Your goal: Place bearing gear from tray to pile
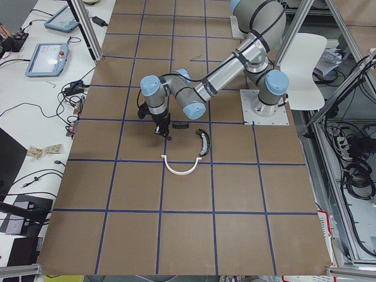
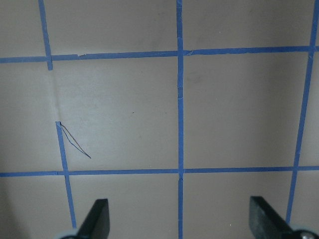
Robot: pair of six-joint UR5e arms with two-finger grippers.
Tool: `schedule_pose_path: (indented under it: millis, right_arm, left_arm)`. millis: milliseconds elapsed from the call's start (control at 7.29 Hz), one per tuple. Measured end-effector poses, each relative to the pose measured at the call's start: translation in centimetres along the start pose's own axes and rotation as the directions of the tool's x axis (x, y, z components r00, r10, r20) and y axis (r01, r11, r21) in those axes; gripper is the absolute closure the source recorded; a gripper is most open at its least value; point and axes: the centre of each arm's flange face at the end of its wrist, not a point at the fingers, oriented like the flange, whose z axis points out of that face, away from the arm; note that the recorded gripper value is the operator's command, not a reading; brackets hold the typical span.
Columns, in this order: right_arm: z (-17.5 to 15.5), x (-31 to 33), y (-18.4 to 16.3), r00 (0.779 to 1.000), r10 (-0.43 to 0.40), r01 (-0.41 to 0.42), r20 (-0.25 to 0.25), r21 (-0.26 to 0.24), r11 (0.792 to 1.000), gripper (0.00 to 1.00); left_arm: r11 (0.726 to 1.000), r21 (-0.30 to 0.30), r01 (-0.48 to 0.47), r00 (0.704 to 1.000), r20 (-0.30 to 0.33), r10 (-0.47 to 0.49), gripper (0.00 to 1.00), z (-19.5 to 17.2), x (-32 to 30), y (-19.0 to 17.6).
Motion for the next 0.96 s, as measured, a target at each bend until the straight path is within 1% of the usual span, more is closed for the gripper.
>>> schedule_pose_path:
  millis: [137,274,411,686,823,960]
  right_arm:
    - [0.0,-0.1,0.0,1.0,0.001,-0.001,0.0,0.003,1.0,0.0]
    - [-0.1,-0.1,0.0,1.0,0.0,0.0,0.0,0.007,1.0,0.0]
    - [-0.1,-0.1,0.0,1.0,-0.003,0.003,-0.001,0.007,1.0,0.0]
    - [-0.2,-0.1,0.0,1.0,-0.001,0.001,-0.001,0.011,1.0,0.0]
    - [-0.2,-0.2,0.0,1.0,0.001,-0.001,0.0,0.012,1.0,0.0]
    - [-0.2,-0.2,0.0,1.0,0.0,0.0,0.001,0.013,1.0,0.0]
  left_arm:
    - [1.0,0.0,-0.01,1.0,-0.001,0.01,0.96,1.6,-0.6,0.4]
    - [1.0,-0.005,-0.017,1.0,-0.007,0.017,0.18,2.8,-1.1,0.6]
    - [1.0,-0.005,-0.015,1.0,-0.012,0.015,0.0,3.2,-1.3,0.8]
    - [1.0,0.03,-0.001,1.0,-0.028,0.002,0.0,2.3,-1.5,0.8]
    - [0.999,0.04,0.011,0.999,-0.038,-0.01,0.0,1.0,-1.2,0.8]
    - [0.998,0.042,0.036,0.998,-0.058,-0.034,0.0,-1.1,-0.2,1.0]
